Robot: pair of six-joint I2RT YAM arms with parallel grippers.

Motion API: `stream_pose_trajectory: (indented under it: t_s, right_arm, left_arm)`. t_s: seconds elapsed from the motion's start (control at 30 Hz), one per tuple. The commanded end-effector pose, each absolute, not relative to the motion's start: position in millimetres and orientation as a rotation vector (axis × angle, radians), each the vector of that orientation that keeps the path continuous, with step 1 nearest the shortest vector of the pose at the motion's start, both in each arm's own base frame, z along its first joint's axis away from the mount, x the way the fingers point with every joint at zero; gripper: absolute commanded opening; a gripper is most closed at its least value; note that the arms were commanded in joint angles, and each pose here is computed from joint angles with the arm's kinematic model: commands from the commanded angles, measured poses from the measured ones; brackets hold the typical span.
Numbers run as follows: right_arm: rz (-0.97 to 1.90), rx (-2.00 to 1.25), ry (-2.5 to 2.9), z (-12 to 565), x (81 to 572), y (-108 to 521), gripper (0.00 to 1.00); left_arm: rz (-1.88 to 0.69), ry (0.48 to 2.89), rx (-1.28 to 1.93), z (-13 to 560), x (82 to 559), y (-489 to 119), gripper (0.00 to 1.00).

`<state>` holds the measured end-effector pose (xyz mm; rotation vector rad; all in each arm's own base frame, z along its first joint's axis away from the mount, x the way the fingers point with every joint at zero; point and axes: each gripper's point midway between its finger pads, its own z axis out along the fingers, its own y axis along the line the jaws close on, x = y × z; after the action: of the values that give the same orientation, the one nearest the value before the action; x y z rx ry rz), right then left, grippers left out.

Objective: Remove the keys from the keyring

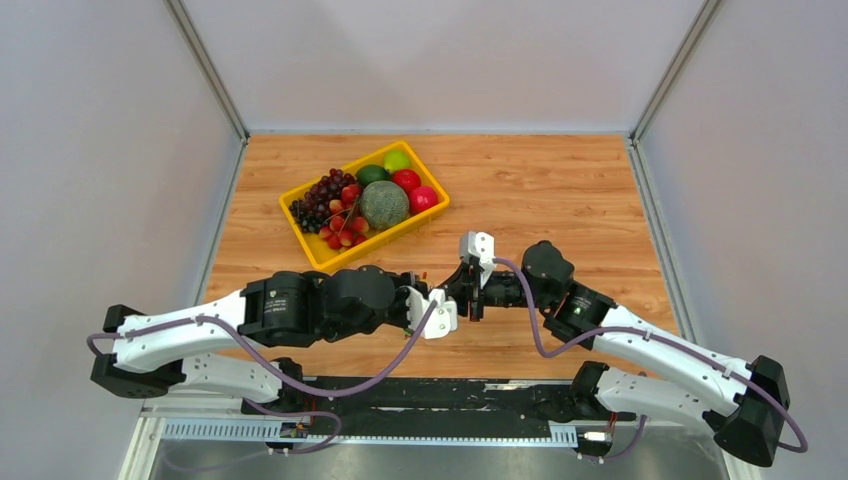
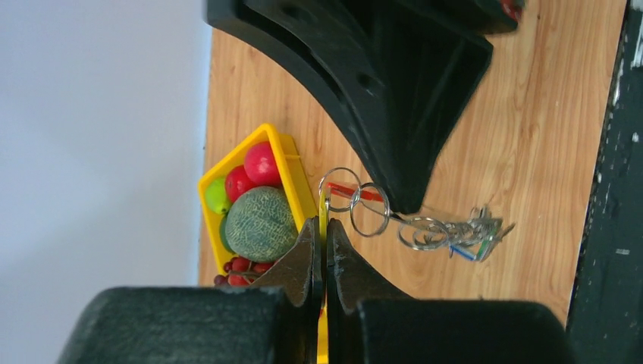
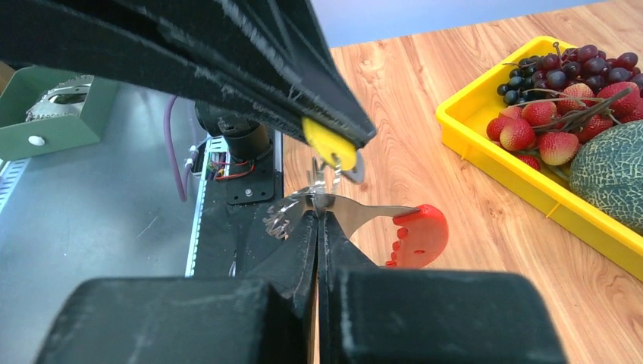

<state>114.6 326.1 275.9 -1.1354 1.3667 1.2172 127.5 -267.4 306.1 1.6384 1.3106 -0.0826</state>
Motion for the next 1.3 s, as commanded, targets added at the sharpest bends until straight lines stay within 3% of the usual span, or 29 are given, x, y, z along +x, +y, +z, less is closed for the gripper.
stream_pose_trajectory:
  t_s: [0.0,0.37,0.53,0.83,1.0,1.27]
  right_arm:
    - [1.220,-1.190,1.320,284,104,325,0.00]
    - [1.100,-1.113,1.356,286,122,317,0.00]
    - [1.028,-1.009,1.348,293,129,297,0.30]
    - [0.985,-0.925,1.334,290,127,270,0.54]
    - [0.985,-0.925,1.330,287,125,268,0.55]
    - [1.001,-0.929,1.306,286,128,277,0.44]
  left_arm:
    - [-0.164,1.361,1.380,356,137,-280,0.00]
    - [-0.113,1.486,1.381,331,142,-283,0.00]
    - [-0.137,1.543,1.352,329,141,-279,0.00]
    - [-0.062,1.718,1.399,305,137,-274,0.00]
    - [-0.007,1.827,1.455,290,131,-275,0.00]
    - [-0.063,1.830,1.461,295,127,-286,0.00]
